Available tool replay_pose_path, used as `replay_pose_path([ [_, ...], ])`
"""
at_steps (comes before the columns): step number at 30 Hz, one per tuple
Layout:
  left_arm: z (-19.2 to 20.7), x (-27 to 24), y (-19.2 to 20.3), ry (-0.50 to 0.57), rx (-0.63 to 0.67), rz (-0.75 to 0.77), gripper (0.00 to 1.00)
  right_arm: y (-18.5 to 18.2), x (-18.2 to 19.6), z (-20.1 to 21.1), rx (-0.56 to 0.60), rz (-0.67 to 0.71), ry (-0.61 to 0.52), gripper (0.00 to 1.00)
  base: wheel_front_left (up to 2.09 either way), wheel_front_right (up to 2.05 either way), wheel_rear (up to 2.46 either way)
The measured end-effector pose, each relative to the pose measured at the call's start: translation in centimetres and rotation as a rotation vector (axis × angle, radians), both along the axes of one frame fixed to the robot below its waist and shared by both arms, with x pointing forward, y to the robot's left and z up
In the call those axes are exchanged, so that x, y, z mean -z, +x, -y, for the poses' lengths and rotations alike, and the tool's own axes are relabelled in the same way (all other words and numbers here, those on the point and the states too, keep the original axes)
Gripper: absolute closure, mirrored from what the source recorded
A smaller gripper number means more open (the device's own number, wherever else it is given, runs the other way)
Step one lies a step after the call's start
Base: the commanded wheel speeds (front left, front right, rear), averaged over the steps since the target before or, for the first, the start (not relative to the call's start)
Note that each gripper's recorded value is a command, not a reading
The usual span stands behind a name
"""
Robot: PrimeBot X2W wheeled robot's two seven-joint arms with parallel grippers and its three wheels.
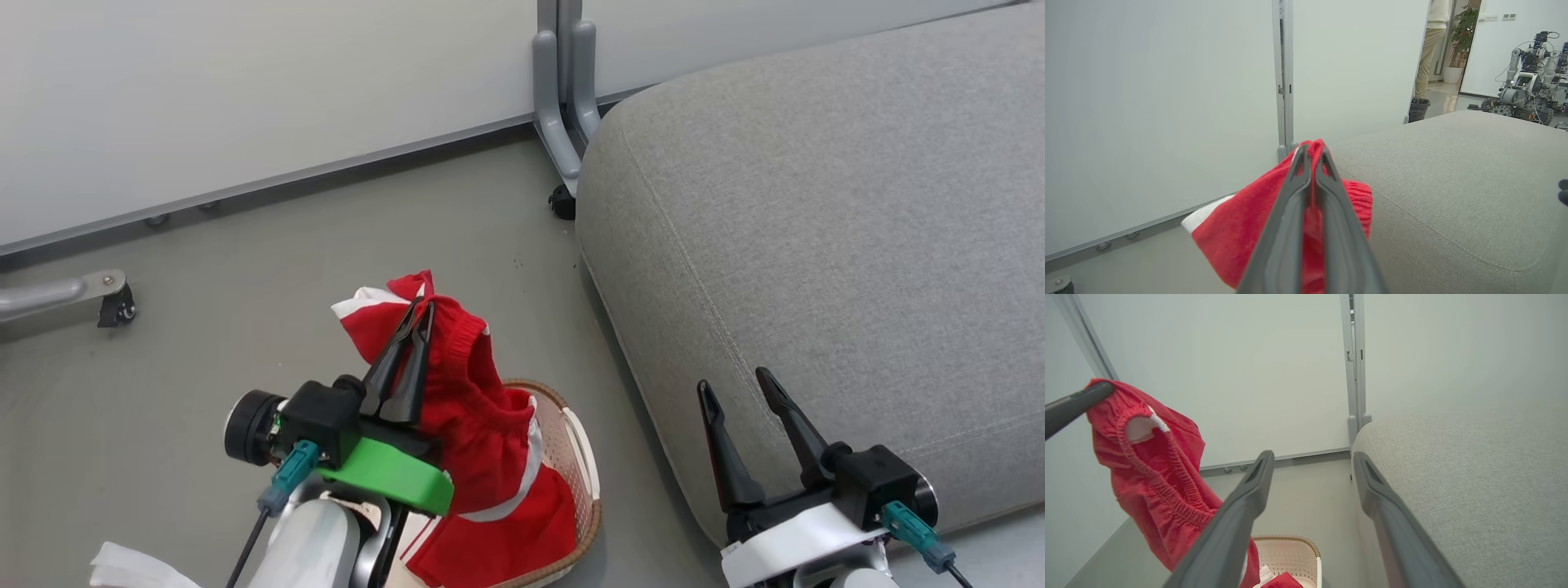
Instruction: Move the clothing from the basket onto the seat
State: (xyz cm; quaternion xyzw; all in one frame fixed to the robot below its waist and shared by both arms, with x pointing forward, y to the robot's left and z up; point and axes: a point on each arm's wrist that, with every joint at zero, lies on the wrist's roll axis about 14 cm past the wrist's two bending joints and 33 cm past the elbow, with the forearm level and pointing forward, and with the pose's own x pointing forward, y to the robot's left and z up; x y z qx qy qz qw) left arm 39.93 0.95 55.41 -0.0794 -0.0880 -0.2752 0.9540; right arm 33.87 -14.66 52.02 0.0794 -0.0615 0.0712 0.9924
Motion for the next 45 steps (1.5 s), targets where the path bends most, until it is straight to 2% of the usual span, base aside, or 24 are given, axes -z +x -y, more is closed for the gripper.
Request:
replay_pose_path([
  [15, 3.6, -5.5, -0.7, -0.033, 0.129, 0.162, 1.00, 2.2, -2.9, -7.8, -0.260, 0.093, -0.040, 0.00, 0.00, 0.00, 0.00],
  [27, 6.7, -7.0, -1.6, -0.040, 0.243, 0.198, 1.00, 3.6, -2.0, -8.9, -0.327, 0.064, -0.096, 0.00, 0.00, 0.00, 0.00],
  [34, 7.8, -6.7, -2.2, -0.033, 0.290, 0.167, 1.00, 3.8, -2.1, -9.8, -0.342, 0.056, -0.062, 0.00, 0.00, 0.00, 0.00],
  [35, 7.9, -6.7, -2.2, -0.034, 0.292, 0.166, 1.00, 3.8, -2.1, -10.0, -0.348, 0.055, -0.056, 0.33, 0.00, 0.00, 0.00],
  [36, 8.0, -6.6, -2.3, -0.030, 0.295, 0.163, 1.00, 3.7, -2.3, -10.1, -0.351, 0.061, -0.054, 0.93, 0.00, 0.00, 0.00],
  [37, 8.1, -6.5, -2.4, -0.027, 0.300, 0.158, 1.00, 3.7, -2.4, -10.2, -0.352, 0.064, -0.048, 1.00, 0.00, 0.00, 0.00],
  [45, 8.4, -5.8, -2.5, -0.015, 0.299, 0.121, 1.00, 3.0, -2.1, -10.7, -0.371, 0.053, -0.041, 1.00, 0.00, 0.00, 0.00],
])
